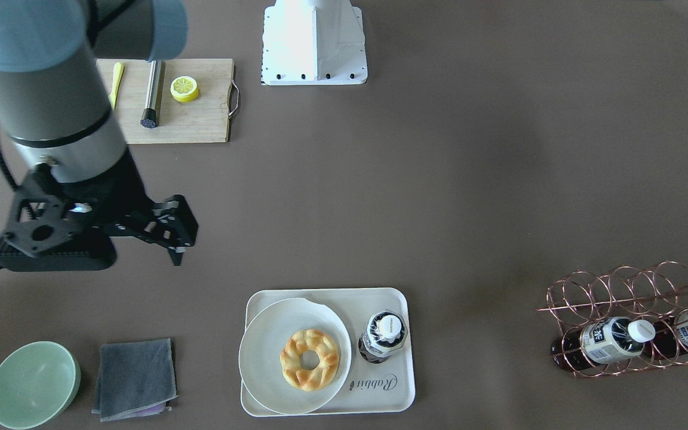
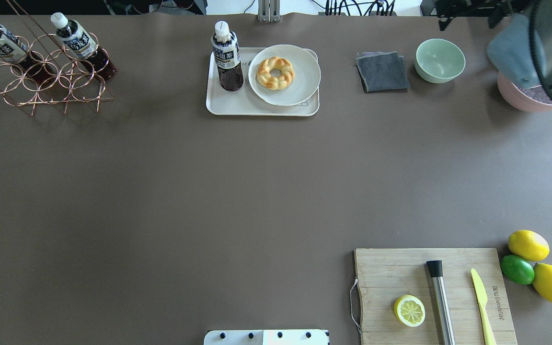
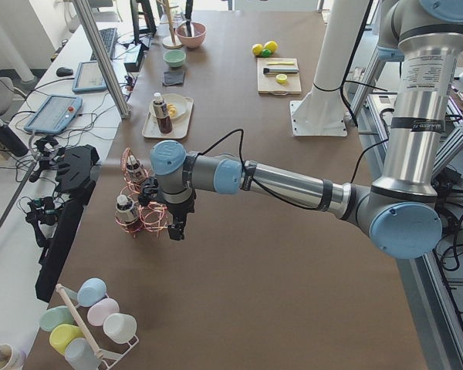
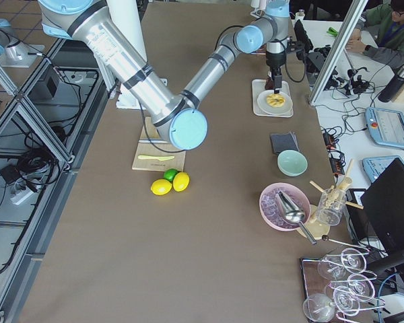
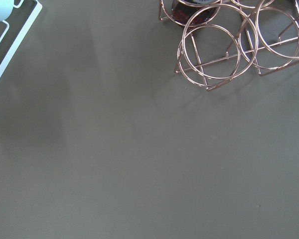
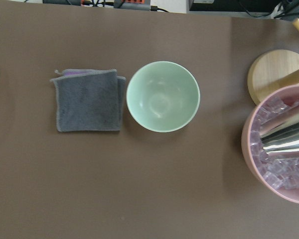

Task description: Place tea on tray

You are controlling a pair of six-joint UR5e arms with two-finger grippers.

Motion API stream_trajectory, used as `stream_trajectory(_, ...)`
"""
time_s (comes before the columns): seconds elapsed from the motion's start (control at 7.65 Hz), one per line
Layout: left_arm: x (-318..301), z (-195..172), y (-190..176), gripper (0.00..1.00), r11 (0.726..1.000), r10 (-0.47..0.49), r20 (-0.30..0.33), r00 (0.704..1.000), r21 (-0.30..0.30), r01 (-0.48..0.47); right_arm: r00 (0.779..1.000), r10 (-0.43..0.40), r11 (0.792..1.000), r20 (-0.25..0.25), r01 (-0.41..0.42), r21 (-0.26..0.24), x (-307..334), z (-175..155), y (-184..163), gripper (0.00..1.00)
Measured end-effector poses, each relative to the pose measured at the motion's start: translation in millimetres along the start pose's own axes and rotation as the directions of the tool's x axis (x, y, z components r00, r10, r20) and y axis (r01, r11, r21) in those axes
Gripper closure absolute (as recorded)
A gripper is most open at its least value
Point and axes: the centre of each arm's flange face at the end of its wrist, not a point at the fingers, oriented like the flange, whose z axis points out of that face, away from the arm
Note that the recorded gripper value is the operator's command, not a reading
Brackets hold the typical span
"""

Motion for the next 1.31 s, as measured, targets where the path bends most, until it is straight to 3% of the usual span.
stream_trajectory(0.39,4.2,-2.2,-2.9,0.02,1.0,0.0,-0.023,1.0,0.005,0.0,0.988,-0.147,0.976,-0.058,0.135,-0.171,206.9,53.9,108.7,0.0)
stream_trajectory(0.65,-0.2,4.9,8.4,0.02,1.0,-0.015,-0.047,0.999,-0.008,0.015,0.993,-0.106,0.957,-0.057,0.086,-0.276,312.4,84.0,185.5,0.0)
stream_trajectory(0.92,-11.1,15.3,23.5,0.02,0.999,-0.04,-0.047,0.998,-0.031,0.039,0.998,-0.035,0.95,-0.061,0.014,-0.311,356.8,92.9,230.2,0.0)
stream_trajectory(1.31,-23.8,20.2,38.8,0.02,0.997,-0.065,-0.041,0.997,-0.042,0.064,0.998,-0.011,0.951,-0.063,-0.009,-0.308,366.3,91.1,238.2,0.0)
